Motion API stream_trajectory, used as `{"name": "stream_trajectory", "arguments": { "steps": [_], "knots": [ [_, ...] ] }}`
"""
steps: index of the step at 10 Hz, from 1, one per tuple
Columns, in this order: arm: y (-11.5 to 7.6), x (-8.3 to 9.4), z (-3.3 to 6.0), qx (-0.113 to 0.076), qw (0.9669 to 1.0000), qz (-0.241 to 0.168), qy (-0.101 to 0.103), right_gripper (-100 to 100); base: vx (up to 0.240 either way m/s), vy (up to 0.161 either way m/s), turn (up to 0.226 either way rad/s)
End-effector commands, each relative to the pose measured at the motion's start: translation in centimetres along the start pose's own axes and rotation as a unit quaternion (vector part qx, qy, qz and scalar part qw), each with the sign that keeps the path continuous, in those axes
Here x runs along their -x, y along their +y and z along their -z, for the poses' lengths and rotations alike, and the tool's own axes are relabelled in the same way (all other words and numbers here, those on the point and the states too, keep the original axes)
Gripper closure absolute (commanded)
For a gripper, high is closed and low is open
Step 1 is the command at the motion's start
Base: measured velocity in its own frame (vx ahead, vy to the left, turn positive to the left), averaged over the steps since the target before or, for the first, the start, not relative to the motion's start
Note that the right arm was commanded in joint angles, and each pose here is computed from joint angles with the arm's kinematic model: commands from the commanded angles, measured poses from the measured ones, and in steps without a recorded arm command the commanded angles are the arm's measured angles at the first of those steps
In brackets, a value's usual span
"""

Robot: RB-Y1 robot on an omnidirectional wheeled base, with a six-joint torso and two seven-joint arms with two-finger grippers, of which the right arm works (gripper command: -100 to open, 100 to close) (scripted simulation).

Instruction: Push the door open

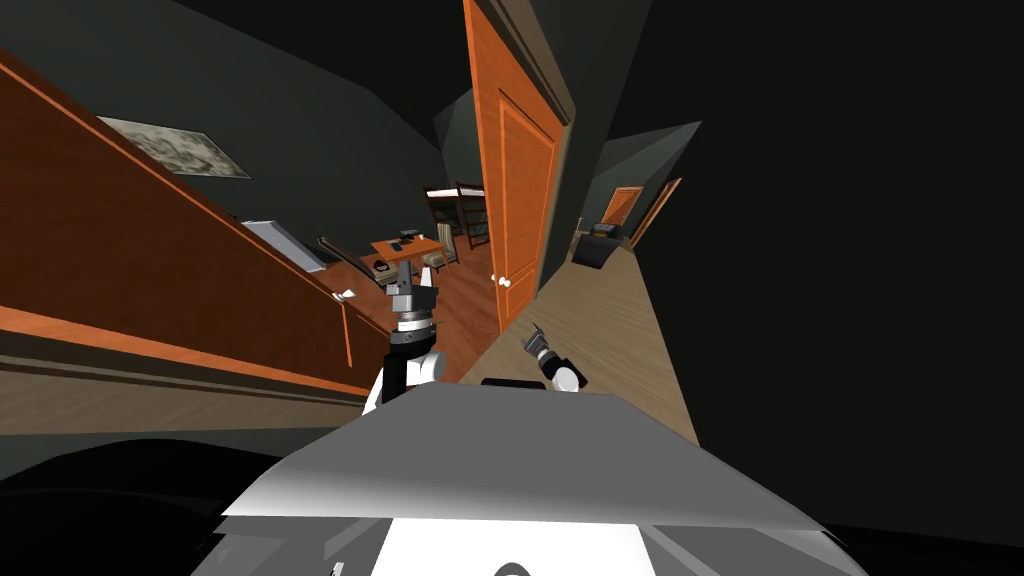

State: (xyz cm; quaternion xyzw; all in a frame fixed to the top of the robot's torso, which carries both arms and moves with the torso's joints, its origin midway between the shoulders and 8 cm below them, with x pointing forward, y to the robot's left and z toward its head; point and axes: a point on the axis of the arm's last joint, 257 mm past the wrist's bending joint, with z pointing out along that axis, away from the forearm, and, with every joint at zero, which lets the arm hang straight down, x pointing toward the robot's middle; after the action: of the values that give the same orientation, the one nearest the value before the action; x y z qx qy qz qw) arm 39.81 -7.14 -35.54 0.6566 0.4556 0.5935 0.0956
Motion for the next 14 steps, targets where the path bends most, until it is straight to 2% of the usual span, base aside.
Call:
{"name": "stream_trajectory", "arguments": {
  "steps": [1,2,6,9,11,12,14],
  "knots": [
    [-1.3,-0.3,-0.07,-0.018,0.9997,-0.010,0.010,-100,0.094,-0.033,-0.021],
    [-1.3,-0.3,-0.07,-0.018,0.9997,-0.010,0.010,-100,0.064,-0.020,-0.003],
    [-4.8,-1.6,-0.15,-0.062,0.9967,-0.039,0.035,-100,0.087,-0.022,-0.019],
    [-5.6,-2.0,-0.12,-0.072,0.9955,-0.046,0.041,-100,0.058,-0.012,-0.009],
    [-7.2,-2.6,0.00,-0.093,0.9925,-0.059,0.054,-100,0.062,-0.021,-0.019],
    [-7.2,-2.6,0.00,-0.092,0.9925,-0.060,0.054,-100,0.067,-0.015,-0.002],
    [-8.7,-3.3,0.19,-0.111,0.9889,-0.073,0.067,-100,0.074,-0.010,-0.017]
  ]
}}
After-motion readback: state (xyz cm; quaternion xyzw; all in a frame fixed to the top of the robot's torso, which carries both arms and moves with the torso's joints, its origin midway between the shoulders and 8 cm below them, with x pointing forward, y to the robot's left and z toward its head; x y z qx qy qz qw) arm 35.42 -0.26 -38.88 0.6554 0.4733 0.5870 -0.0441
